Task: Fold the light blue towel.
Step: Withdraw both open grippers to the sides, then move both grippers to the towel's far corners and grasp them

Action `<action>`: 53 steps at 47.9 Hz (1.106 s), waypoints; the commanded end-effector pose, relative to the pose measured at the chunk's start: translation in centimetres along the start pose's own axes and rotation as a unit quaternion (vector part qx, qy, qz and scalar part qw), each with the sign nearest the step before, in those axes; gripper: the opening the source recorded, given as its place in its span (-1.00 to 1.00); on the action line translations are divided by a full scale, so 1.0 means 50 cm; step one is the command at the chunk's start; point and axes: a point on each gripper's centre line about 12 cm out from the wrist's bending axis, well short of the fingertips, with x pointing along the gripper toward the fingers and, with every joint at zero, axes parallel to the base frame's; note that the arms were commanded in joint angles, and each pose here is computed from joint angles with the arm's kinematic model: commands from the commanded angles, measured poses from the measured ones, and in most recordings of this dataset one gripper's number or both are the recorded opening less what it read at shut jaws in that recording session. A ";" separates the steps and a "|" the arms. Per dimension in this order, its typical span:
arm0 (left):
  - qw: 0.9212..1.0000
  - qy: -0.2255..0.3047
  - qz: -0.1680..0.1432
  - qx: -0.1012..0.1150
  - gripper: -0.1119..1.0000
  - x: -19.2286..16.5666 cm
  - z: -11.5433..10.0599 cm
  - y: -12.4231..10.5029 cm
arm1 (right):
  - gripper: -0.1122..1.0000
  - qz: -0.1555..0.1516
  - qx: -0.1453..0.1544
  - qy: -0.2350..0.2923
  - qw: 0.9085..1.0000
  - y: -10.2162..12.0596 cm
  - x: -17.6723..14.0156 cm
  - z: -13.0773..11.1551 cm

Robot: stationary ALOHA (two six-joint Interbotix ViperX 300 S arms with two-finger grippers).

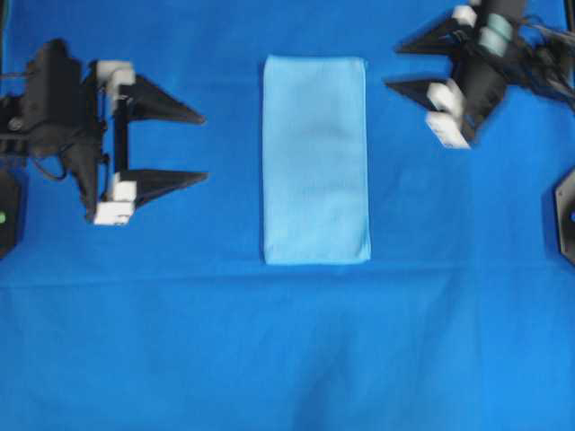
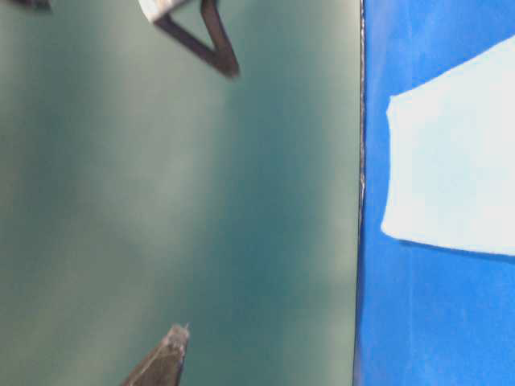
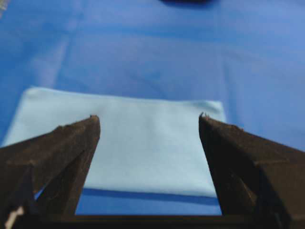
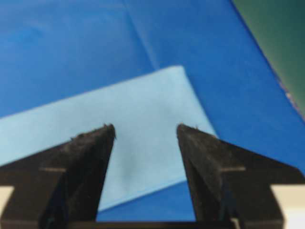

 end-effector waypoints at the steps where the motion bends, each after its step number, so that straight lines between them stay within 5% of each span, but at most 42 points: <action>1: 1.000 -0.022 0.013 -0.002 0.63 -0.013 0.004 0.015 | 0.26 0.007 0.008 -0.033 0.999 0.008 -0.034 0.004; 29: 0.999 -0.011 0.043 -0.007 0.63 0.028 -0.016 0.050 | 0.26 -0.001 0.029 -0.030 0.999 -0.001 -0.006 -0.020; 53: 0.986 0.080 0.144 -0.036 0.63 0.212 -0.135 0.229 | 0.26 -0.080 0.029 0.119 0.989 -0.138 0.184 -0.075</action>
